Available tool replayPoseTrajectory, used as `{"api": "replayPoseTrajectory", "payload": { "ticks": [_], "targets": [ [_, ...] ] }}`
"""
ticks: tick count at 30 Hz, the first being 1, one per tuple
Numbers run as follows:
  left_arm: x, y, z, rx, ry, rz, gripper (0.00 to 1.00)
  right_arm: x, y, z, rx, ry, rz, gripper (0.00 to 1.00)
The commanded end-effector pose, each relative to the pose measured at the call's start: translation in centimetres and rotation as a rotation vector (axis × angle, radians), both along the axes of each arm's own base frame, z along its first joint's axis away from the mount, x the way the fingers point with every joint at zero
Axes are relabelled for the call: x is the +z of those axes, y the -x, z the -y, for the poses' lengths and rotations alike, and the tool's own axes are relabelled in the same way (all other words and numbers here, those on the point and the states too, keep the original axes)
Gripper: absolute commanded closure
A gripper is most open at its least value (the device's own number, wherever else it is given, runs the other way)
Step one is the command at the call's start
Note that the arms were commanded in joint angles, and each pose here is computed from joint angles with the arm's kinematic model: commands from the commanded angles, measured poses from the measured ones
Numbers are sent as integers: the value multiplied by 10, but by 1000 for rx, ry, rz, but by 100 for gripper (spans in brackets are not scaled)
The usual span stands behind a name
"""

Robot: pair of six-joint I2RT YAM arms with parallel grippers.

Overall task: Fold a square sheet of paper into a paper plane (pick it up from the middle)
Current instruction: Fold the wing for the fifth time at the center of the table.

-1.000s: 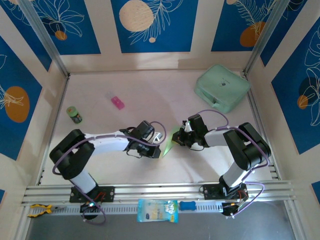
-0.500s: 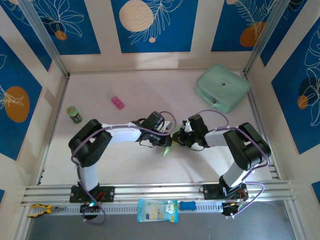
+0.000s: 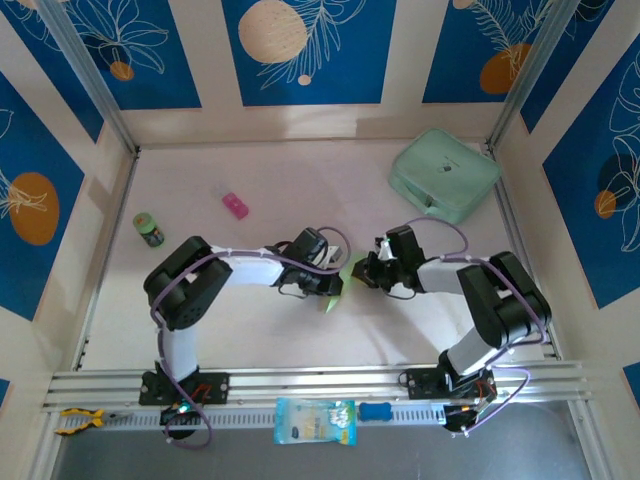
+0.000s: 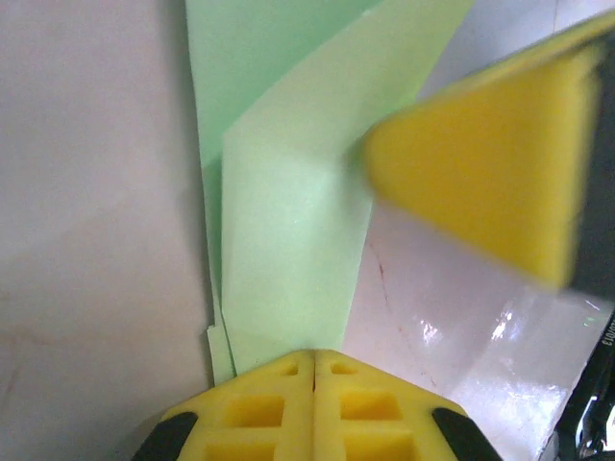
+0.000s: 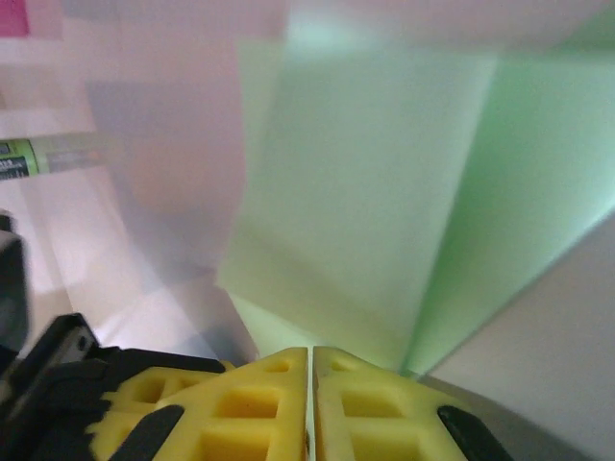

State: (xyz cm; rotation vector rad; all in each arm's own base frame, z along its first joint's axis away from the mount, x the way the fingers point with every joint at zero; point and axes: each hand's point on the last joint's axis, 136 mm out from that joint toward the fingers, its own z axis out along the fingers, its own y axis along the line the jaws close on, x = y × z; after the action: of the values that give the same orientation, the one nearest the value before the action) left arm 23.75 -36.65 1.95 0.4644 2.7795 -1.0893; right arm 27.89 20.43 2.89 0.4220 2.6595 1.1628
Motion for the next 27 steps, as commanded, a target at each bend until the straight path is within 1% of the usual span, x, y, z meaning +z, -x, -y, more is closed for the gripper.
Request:
{"api": "replayPoseTrajectory", "payload": {
  "ticks": [1, 5, 10, 15, 17, 20, 27],
  "targets": [
    [-40, 27, -33, 32, -126, -130, 100, 15, -3, 11, -13, 25, 32, 89],
    [-38, 25, -31, 32, -123, -127, 100, 21, -1, 8, -7, 17, 45, 89],
    [-39, 26, -30, 33, -119, -135, 100, 18, 2, -12, 27, 15, 42, 89],
    [-39, 26, -31, 33, -121, -135, 100, 9, -2, -26, 44, 71, 26, 89],
    [-39, 26, -31, 35, -122, -136, 100, 0, -3, -20, 20, 126, 2, 89],
    [-39, 27, -31, 34, -123, -139, 100, -13, -6, -8, -23, 169, -21, 89],
    [-42, 30, -31, 25, -124, -155, 100, -19, -23, 23, -100, 134, -44, 89]
  ]
}}
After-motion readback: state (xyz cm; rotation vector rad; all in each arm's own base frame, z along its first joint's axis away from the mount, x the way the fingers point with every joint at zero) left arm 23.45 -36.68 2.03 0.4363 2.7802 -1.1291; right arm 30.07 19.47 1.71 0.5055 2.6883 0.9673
